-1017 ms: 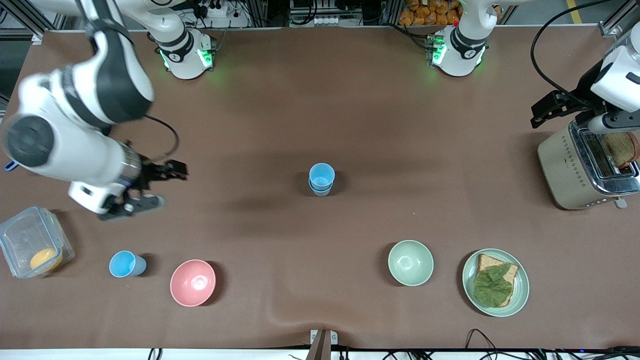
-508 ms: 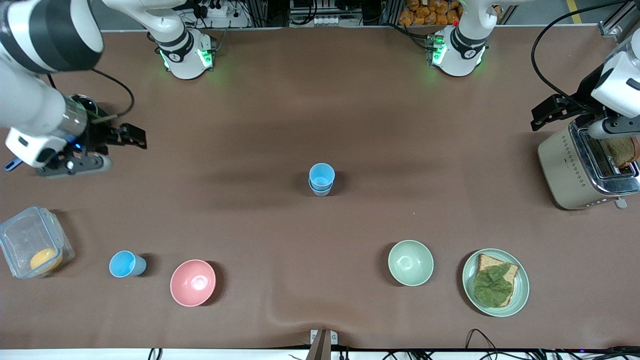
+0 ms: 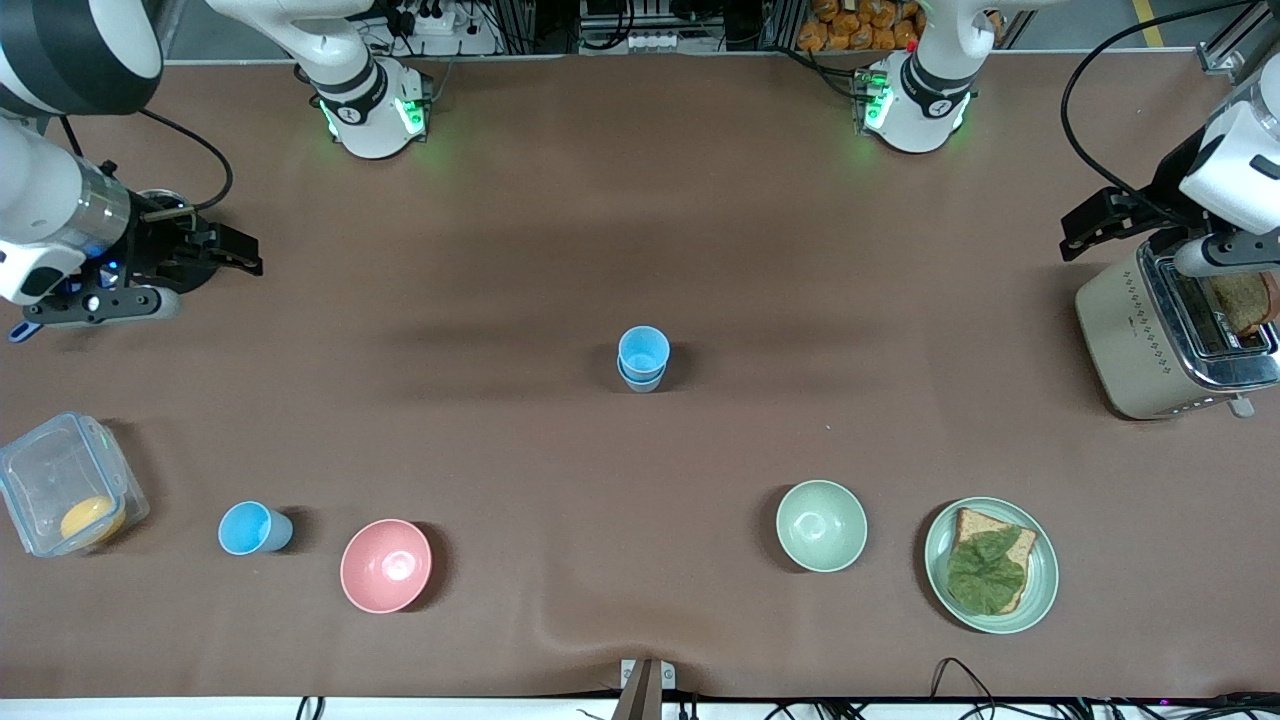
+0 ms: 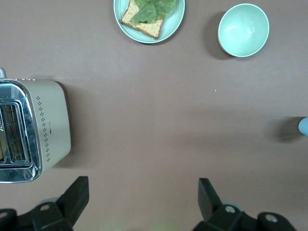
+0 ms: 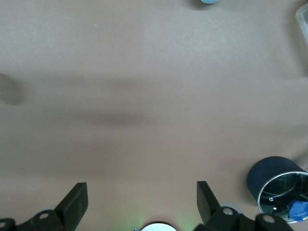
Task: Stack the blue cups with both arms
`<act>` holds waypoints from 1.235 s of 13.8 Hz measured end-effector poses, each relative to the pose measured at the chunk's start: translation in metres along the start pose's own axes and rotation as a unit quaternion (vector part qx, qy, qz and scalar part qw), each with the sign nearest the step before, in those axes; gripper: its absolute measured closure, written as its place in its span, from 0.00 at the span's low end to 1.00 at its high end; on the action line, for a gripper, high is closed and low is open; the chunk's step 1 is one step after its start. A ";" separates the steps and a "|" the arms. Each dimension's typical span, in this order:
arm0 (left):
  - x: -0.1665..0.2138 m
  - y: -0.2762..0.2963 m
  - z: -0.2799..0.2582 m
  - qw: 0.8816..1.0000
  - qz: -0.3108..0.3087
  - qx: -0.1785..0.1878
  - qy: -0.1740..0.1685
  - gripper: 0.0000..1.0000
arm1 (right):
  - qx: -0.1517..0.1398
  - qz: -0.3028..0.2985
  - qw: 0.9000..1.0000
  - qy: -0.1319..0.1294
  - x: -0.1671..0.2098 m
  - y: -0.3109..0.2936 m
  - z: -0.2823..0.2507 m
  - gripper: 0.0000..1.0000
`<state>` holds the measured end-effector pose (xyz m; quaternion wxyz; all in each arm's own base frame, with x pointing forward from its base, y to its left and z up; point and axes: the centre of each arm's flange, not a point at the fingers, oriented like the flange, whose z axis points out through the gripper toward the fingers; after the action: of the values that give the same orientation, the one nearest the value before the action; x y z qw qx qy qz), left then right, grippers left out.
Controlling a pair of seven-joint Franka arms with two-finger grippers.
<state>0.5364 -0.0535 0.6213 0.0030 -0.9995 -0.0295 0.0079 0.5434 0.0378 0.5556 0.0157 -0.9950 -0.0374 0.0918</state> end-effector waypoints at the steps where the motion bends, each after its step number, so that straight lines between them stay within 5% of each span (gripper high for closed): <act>1: 0.000 0.000 0.000 1.000 0.000 0.000 0.000 0.00 | 0.000 0.001 1.000 -0.002 -0.002 0.000 -0.001 0.00; 17: -0.003 -0.004 -0.019 1.000 -0.002 0.013 -0.003 0.00 | 0.004 0.023 1.000 0.005 -0.010 0.024 -0.029 0.00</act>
<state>0.5339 -0.0493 0.6408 0.0162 -0.9993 -0.0311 0.0117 0.5402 0.0123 0.5846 0.0176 -0.9960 -0.0142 0.0868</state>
